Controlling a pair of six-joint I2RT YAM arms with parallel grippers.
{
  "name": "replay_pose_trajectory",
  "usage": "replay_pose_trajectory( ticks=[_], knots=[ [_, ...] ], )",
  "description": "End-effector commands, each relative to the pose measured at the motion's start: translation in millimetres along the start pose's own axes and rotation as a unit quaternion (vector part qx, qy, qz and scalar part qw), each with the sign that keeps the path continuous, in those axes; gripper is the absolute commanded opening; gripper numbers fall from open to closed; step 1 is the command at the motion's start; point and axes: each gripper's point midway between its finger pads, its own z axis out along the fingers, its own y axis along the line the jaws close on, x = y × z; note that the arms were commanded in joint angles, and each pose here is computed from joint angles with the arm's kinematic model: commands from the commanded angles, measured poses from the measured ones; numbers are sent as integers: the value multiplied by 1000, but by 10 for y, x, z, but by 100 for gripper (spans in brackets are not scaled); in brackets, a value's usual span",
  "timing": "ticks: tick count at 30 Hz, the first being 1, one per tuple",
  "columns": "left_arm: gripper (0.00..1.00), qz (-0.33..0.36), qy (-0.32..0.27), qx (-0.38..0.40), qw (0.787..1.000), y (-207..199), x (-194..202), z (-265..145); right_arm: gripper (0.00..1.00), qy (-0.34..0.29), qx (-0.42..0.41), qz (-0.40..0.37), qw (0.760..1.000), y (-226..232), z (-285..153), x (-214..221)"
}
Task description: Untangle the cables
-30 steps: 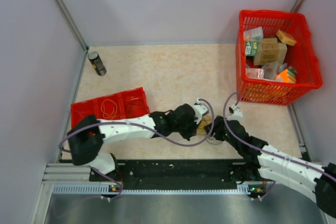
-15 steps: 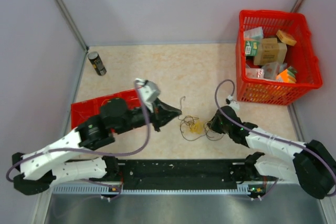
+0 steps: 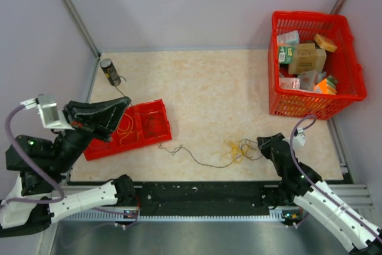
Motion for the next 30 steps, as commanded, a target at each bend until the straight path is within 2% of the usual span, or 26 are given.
replay_pose_trajectory(
  ticks=[1, 3, 6, 8, 11, 12, 16, 18, 19, 24, 27, 28, 29, 30],
  knots=[
    [0, 28, 67, -25, 997, 64, 416, 180, 35, -44, -5, -29, 999, 31, -31, -212],
    [0, 28, 73, -36, 996, 96, 465, 208, 62, -25, -68, -99, 992, 342, -74, -197],
    [0, 33, 97, -32, 994, 75, 633, 262, 79, 32, -124, -216, 968, 708, -207, -125],
    [0, 33, 113, -29, 993, 62, 759, 286, 82, 85, -145, -260, 951, 863, -276, -7],
    [0, 28, 119, -22, 992, 34, 860, 320, 82, 173, -211, -285, 919, 1206, -519, 308],
    [0, 27, 118, -21, 992, 30, 865, 323, 82, 184, -239, -290, 908, 1335, -617, 410],
    [0, 22, 103, -21, 994, 17, 730, 318, 77, 245, -376, -275, 850, 1886, -1066, 979],
    [0, 19, 86, -18, 996, 1, 571, 300, 77, 282, -442, -260, 811, 2082, -1193, 1338],
    [0, 17, 83, -14, 996, -20, 517, 293, 78, 291, -454, -258, 802, 2125, -1221, 1452],
    [0, -6, 64, 8, 998, -135, 228, 247, 87, 299, -467, -257, 792, 2285, -1126, 1772],
    [0, -28, 42, 40, 998, -276, 43, 241, 89, 300, -429, -289, 802, 2264, -902, 1936],
    [0, -36, 36, 52, 997, -330, -9, 246, 89, 289, -422, -296, 807, 2280, -834, 1970],
    [0, -44, 29, 66, 996, -390, -70, 245, 89, 271, -407, -293, 822, 2311, -735, 1959],
    [0, -52, 24, 78, 995, -445, -115, 253, 89, 252, -377, -279, 847, 2317, -600, 1927]
  ],
)
